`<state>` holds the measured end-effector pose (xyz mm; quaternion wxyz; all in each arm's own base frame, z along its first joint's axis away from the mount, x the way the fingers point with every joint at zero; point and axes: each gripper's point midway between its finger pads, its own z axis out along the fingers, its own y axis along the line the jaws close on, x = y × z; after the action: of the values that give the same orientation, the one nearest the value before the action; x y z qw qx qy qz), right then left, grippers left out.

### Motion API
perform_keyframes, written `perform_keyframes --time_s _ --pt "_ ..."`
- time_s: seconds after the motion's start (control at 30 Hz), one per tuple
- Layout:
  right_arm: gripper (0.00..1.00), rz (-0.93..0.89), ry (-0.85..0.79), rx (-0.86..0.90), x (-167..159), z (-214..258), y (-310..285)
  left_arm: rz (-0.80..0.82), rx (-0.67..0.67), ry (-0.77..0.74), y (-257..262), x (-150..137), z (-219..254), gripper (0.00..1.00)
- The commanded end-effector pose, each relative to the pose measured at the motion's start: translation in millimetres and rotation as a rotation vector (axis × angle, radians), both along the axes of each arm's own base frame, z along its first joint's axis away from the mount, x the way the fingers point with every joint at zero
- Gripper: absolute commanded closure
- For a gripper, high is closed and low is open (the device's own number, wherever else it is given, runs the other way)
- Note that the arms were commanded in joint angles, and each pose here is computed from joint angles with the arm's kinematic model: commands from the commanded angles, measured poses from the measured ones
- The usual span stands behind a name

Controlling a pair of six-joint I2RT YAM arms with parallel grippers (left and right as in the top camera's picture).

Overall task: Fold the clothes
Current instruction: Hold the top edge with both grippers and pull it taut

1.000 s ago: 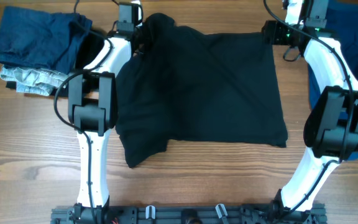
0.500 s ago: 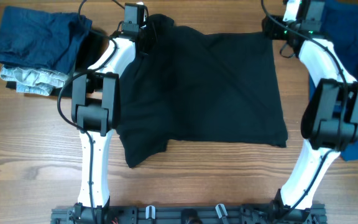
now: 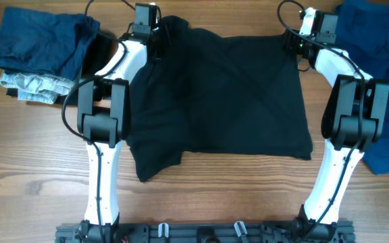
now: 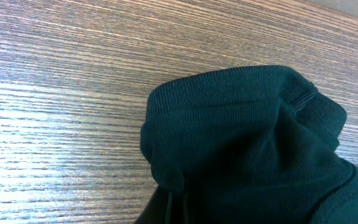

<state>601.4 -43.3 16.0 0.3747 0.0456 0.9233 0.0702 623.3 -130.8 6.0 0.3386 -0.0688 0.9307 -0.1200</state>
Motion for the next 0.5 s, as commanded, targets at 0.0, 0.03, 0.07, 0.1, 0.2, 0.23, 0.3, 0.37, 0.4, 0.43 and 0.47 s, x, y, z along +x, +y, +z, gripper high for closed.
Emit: perform_keyframes --time_s 0.0,0.03,0.07,0.1,0.2,0.23,0.3,0.37,0.4,0.43,0.47 --pt "0.39 0.028 0.001 0.037 2.3 -9.3 8.6 0.028 0.019 0.042 10.5 -6.9 -12.6 0.96" --pt "0.39 0.028 0.000 0.036 2.3 -9.3 8.9 0.029 0.019 0.043 10.9 -6.9 -12.7 0.96" --pt "0.39 0.030 0.002 0.036 2.3 -10.0 9.6 0.030 0.019 0.043 11.3 -6.7 -12.6 0.96" --pt "0.39 0.031 0.002 0.036 2.4 -11.0 10.7 0.031 0.019 0.043 11.8 -6.7 -12.7 0.96" --pt "0.38 0.031 0.001 0.037 3.5 -16.2 10.7 0.030 0.019 0.043 11.8 -6.8 -12.8 0.96" --pt "0.38 0.029 0.005 0.040 3.3 -20.7 11.1 0.030 0.019 0.043 11.8 -6.8 -12.8 0.96" --pt "0.40 0.021 0.017 0.051 2.2 -27.3 12.7 0.031 0.019 0.043 11.9 -6.7 -12.7 0.96" --pt "0.43 0.022 0.025 0.055 1.7 -32.9 15.5 0.031 0.019 0.039 11.8 -6.0 -12.1 0.96" --pt "0.46 0.022 0.027 0.056 1.3 -34.2 16.2 0.031 0.018 0.036 11.7 -5.5 -11.7 0.96" --pt "0.53 0.020 0.027 0.058 1.6 -35.0 16.2 0.031 0.018 0.034 11.6 -5.0 -11.3 0.96" --pt "0.76 0.011 0.026 0.066 2.2 -34.4 15.8 0.031 0.017 0.029 11.5 -4.0 -10.4 0.96"
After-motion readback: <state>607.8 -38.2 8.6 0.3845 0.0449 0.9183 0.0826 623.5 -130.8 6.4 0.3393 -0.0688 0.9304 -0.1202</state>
